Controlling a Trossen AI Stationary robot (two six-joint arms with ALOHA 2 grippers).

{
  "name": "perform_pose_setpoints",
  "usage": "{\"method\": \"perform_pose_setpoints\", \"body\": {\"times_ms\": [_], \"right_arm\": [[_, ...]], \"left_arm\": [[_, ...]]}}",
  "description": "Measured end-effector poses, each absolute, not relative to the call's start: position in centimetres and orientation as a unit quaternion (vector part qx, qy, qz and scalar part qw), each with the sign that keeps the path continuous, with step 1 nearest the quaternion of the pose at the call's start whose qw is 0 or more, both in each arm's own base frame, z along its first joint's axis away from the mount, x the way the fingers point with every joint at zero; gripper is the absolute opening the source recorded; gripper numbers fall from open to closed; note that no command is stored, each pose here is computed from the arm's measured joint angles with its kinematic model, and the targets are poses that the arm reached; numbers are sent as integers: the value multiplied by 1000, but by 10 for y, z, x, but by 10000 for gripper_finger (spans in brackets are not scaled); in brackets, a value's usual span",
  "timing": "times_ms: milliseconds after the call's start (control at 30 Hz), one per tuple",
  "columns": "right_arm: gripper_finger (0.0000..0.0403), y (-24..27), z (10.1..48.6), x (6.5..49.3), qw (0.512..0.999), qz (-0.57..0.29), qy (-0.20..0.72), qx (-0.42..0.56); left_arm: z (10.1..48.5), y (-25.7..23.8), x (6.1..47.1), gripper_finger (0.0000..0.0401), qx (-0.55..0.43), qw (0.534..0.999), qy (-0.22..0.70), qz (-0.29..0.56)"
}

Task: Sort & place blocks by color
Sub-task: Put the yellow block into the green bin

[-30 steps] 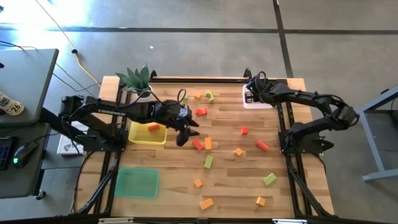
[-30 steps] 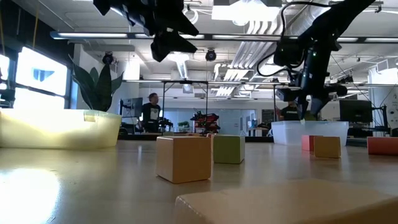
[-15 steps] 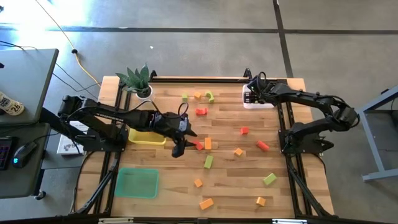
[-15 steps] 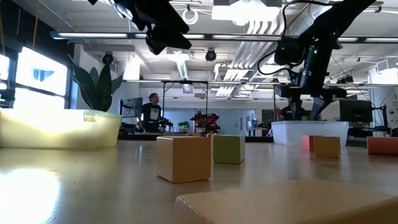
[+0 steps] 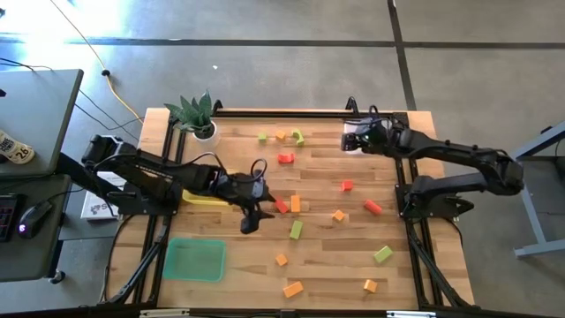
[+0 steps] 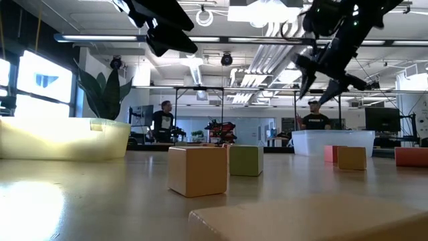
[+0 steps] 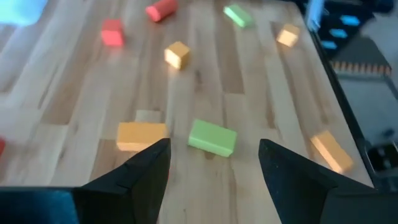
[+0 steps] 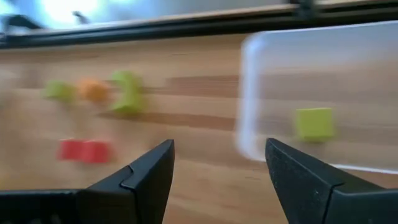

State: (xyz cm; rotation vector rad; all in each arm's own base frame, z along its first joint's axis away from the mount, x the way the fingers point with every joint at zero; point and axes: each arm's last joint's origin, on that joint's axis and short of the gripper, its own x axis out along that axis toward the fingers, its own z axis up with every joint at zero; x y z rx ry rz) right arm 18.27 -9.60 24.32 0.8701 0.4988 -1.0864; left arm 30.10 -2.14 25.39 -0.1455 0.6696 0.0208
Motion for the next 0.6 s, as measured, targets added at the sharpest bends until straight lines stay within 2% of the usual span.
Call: {"method": "perform_pose_setpoints", "body": {"times_ms": [267,600], "right_arm": [[238,-62,263,211,819,-387,143,398],[238,-22,287,231,873,-268,51,405]], "left_arm": [[254,-49,298,234,83,939,323,-85],[239,-68,315,234,102,937,290,-163]]}}
